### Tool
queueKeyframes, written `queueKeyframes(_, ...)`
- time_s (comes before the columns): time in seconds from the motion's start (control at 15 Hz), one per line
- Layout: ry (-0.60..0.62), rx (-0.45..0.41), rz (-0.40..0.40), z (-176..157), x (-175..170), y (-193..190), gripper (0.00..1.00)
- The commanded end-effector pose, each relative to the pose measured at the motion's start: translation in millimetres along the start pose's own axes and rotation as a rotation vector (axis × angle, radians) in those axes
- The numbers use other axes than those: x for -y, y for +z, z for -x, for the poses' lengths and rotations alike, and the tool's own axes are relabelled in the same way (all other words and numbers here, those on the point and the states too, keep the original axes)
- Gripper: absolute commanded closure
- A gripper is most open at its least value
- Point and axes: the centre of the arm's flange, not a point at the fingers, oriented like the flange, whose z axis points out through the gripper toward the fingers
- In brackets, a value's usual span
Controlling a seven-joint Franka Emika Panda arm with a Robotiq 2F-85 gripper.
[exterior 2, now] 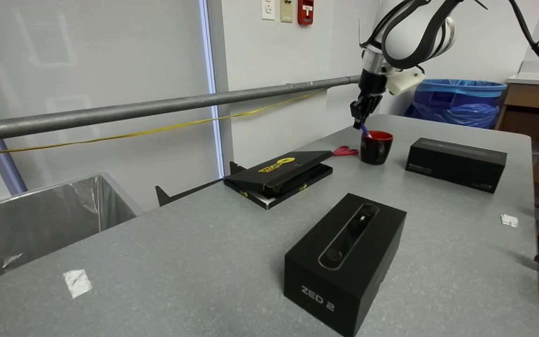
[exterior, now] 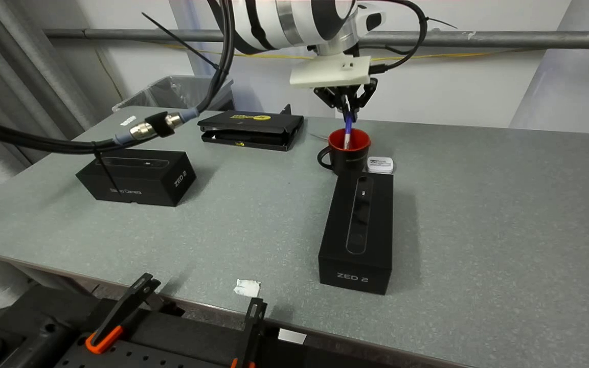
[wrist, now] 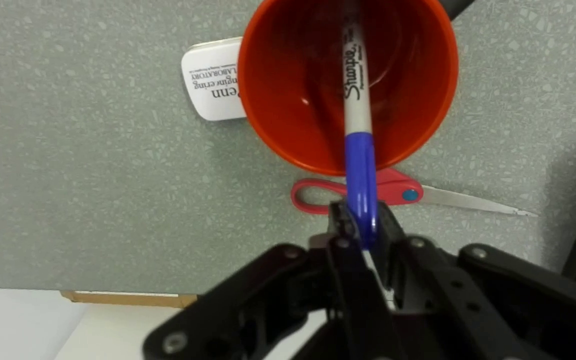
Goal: Take the marker from the cup and put it on the table
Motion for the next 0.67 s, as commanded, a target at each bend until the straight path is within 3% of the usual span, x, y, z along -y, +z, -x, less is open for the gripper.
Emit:
queueKeyframes(0.0,0.037,-0.033,0.014,1,-6,-24,0.97)
queueKeyframes(0.33,0.014,-0.103,-0.026,17,-6,-109,0.97)
queueKeyframes(0.6,-0.092,-0.061,-0.104,42,34,-146,0.97)
